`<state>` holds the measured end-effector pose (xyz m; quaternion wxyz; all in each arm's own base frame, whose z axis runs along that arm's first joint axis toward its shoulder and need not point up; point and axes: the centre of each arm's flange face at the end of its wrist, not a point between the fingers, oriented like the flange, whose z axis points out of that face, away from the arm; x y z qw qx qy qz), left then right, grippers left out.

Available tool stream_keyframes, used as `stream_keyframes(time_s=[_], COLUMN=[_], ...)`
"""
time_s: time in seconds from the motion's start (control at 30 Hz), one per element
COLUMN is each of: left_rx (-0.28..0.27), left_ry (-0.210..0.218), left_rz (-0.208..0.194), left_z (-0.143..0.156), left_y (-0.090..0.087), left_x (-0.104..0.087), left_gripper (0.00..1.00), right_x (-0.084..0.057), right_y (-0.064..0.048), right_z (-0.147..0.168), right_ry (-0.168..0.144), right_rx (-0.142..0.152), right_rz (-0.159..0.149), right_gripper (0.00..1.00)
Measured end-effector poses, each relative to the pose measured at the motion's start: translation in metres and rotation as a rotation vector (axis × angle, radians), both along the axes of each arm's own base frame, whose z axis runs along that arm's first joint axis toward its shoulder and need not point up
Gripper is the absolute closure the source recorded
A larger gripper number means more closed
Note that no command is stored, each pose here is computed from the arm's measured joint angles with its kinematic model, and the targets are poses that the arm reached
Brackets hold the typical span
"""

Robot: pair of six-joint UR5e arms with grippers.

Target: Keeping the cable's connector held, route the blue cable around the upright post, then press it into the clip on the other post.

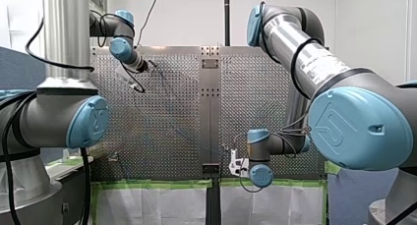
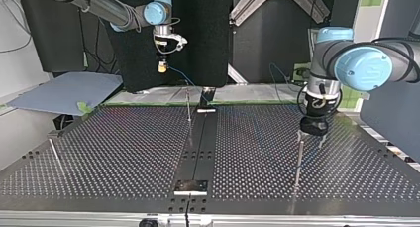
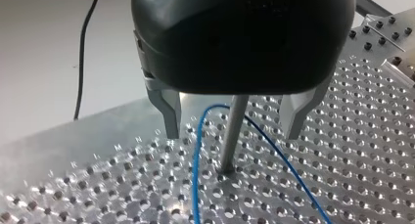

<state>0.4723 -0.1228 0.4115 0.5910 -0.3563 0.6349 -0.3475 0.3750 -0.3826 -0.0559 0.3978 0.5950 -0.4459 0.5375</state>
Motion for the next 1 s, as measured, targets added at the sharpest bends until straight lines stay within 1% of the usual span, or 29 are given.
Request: stream_keyframes(time_s=[0.2, 0.47, 0.67, 0.77, 0.87, 1.0], left_rx=[0.025, 0.086, 0.142, 0.168, 0.194, 0.228], left_ry=[0.000, -0.002, -0.039, -0.050, -0.047, -0.024], left_rz=[0.008, 0.036, 0.039, 0.034, 0.034, 0.049], left_z=[0.006, 0.027, 0.049, 0.058, 0.065, 0.068], left_y=[-0.002, 0.001, 0.002, 0.001, 0.001, 0.002], left_x=[-0.019, -0.043, -0.060, -0.069, -0.073, -0.069], left_gripper=[0.00, 0.00, 0.00, 0.00, 0.00, 0.00], right_x=[0.000, 0.000, 0.001, 0.001, 0.002, 0.002], right_y=[0.000, 0.000, -0.001, 0.000, 0.000, -0.001], right_z=[0.000, 0.000, 0.001, 0.001, 0.001, 0.001], right_ry=[-0.001, -0.003, -0.012, -0.015, -0.016, -0.016], right_rx=[0.000, -0.002, -0.003, -0.003, -0.002, -0.001], right_rz=[0.000, 0.000, 0.003, 0.008, 0.010, 0.011], right_gripper=[1.00, 1.00, 1.00, 1.00, 1.00, 1.00])
